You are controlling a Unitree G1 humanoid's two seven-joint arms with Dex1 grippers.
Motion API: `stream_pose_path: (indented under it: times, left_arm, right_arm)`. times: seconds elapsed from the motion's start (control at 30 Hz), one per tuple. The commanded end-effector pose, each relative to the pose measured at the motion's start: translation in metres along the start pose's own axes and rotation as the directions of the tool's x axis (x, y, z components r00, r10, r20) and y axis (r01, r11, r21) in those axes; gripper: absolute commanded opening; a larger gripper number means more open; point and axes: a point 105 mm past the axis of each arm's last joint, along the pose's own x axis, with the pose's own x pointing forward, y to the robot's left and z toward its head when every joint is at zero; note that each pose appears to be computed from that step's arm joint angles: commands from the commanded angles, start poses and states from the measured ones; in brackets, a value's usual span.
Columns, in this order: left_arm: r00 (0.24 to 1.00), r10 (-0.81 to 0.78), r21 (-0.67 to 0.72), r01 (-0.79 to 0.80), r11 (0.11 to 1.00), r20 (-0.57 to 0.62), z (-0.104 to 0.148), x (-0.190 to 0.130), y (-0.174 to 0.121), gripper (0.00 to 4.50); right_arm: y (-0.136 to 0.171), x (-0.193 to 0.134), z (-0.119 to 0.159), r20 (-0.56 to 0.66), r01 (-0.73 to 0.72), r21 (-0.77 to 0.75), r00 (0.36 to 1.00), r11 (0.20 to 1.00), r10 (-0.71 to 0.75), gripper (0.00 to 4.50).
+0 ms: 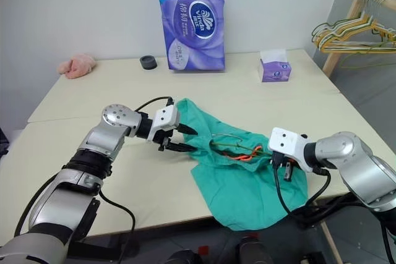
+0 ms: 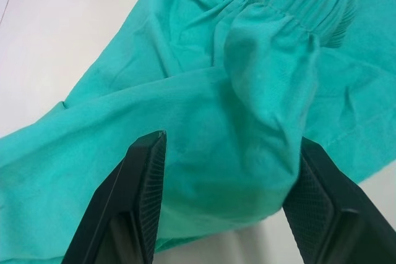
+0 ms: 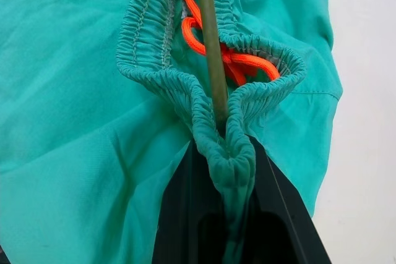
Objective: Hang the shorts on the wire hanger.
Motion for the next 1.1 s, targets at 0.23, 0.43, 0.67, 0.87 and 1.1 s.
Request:
stream_pose_path:
  times: [0.23,0.43,0.67,0.87,1.1]
  left_arm:
    - [0.997,0.047,0.055,-0.05,0.997,0.055,0.015,0.011,0.013,0.41]
    - [0.988,0.153,0.05,-0.154,0.987,0.021,0.009,-0.008,0.032,0.0]
    - [0.982,0.186,0.043,-0.187,0.981,0.014,0.005,-0.011,0.037,0.0]
    - [0.994,0.074,-0.003,-0.074,0.997,0.075,0.01,-0.001,0.02,0.0]
    - [0.996,0.067,0.008,-0.068,0.998,0.056,0.01,0.0,0.018,1.87]
  right_arm:
    - [-0.005,-0.014,0.006,0.013,0.041,-0.021,0.999,0.999,-0.041,0.01]
    - [-0.004,-0.019,-0.002,-0.009,0.042,-0.001,0.999,0.999,-0.042,0.01]
    - [-0.002,-0.024,-0.009,-0.023,0.039,0.013,0.999,0.999,-0.038,0.01]
    - [-0.003,-0.022,-0.004,0.003,0.053,0.015,0.999,0.998,-0.053,0.01]
    - [-0.002,-0.019,-0.001,0.016,0.051,0.011,0.999,0.999,-0.051,0.01]
